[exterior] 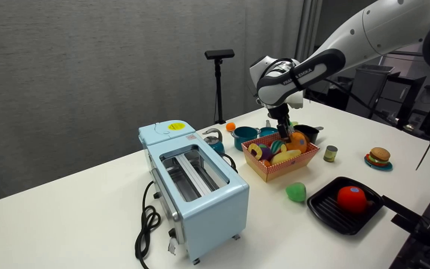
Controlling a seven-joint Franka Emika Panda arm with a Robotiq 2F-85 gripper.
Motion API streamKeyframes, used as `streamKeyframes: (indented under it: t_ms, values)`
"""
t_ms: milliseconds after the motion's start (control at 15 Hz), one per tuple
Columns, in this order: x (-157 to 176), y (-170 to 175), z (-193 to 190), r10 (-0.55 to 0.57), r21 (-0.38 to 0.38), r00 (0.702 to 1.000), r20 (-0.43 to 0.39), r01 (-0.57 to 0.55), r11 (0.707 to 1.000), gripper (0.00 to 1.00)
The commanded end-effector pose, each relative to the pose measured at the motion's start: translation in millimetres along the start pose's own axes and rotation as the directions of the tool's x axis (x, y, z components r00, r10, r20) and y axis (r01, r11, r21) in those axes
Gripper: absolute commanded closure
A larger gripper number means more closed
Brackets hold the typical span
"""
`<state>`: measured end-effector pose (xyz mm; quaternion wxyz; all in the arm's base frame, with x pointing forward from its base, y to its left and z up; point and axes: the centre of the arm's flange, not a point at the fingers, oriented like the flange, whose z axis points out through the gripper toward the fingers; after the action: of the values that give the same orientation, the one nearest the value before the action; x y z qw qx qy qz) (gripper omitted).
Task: Take the pineapple plush toy from the box and put it on the oven tray
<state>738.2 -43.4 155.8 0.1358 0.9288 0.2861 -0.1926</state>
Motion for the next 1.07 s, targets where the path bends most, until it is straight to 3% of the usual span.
streamKeyframes:
  t_ms: [0,133,200,333,800,933,1000]
  values:
    - [21,12,3,-0.016,0.007,0.999,0.028,0.016,1.0,0.0]
    - [23,13,7,-0.01,0.011,0.999,0.037,0.01,1.0,0.0]
    - [24,13,7,-0.006,0.017,0.999,0.041,0.005,1.0,0.25]
    - [24,13,7,0.007,0.026,0.998,0.054,-0.008,1.0,0.32]
    - [18,9,-3,0.031,0.056,0.997,0.072,-0.035,0.998,0.87]
    - [13,4,-9,0.033,0.054,0.997,0.068,-0.037,0.998,0.98]
    - [9,-1,-13,0.032,0.048,0.997,0.063,-0.035,0.998,0.99]
